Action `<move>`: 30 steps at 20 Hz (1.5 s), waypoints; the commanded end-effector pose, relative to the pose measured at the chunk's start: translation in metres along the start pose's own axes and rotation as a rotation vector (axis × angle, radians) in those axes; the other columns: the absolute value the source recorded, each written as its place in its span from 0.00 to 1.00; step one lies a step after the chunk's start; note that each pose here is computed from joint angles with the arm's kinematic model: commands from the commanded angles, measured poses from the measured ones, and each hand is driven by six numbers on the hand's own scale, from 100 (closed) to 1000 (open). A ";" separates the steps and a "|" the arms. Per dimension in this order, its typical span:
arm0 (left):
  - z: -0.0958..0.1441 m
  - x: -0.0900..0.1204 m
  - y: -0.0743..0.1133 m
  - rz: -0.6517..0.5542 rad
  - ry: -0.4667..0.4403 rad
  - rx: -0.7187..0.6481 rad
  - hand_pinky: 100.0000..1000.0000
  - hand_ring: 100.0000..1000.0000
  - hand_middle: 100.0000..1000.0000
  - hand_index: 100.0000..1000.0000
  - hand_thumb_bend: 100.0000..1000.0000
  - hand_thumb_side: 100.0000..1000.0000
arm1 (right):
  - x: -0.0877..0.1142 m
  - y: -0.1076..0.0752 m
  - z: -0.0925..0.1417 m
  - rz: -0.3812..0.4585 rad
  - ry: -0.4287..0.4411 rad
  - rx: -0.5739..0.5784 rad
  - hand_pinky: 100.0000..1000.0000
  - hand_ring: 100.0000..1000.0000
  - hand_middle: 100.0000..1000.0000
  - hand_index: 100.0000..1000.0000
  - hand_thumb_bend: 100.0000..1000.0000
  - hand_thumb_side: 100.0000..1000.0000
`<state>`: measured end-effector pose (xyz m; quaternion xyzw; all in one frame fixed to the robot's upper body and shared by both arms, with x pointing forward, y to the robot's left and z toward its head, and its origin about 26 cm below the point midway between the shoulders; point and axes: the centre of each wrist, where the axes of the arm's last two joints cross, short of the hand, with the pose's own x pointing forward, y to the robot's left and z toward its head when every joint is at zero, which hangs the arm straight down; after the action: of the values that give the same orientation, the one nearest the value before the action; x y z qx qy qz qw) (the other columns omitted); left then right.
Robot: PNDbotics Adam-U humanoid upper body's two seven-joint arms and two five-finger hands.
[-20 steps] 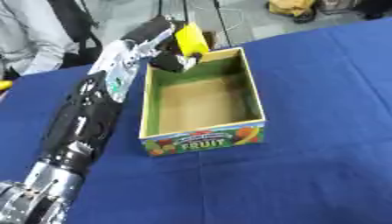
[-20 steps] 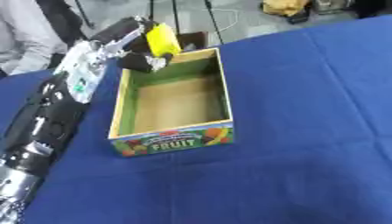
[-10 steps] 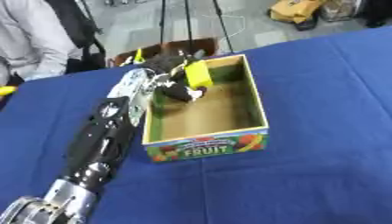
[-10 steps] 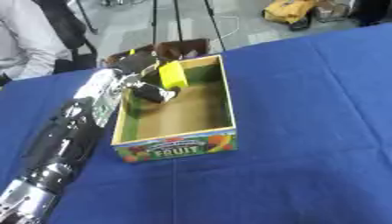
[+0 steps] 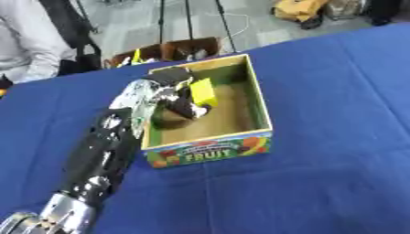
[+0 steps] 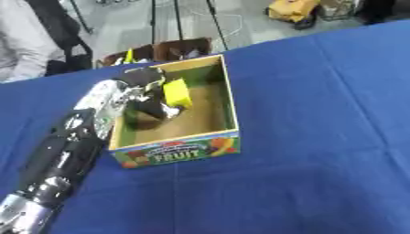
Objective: Pick up objects on the table and place them in the box.
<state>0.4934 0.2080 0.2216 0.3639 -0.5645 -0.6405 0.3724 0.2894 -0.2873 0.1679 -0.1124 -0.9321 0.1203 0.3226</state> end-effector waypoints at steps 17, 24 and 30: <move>0.017 -0.002 0.042 -0.066 -0.008 0.111 0.64 0.81 0.81 0.93 0.83 0.71 | 0.004 -0.002 -0.003 -0.004 -0.010 -0.010 0.65 0.91 0.45 0.66 0.08 0.53; 0.065 -0.017 0.093 0.356 -0.156 0.742 0.35 0.57 0.58 0.77 0.52 0.92 | 0.003 -0.004 0.001 0.005 0.013 -0.020 0.65 0.91 0.45 0.66 0.08 0.53; 0.107 -0.040 0.105 0.725 -0.250 0.967 0.27 0.48 0.48 0.69 0.37 0.87 | 0.002 -0.007 0.004 0.008 0.029 -0.040 0.65 0.90 0.45 0.66 0.07 0.53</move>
<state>0.4352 0.2688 0.3155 0.2042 -0.9030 -0.2128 0.3123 0.2860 -0.2925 0.1621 -0.1228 -0.9251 0.1041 0.3439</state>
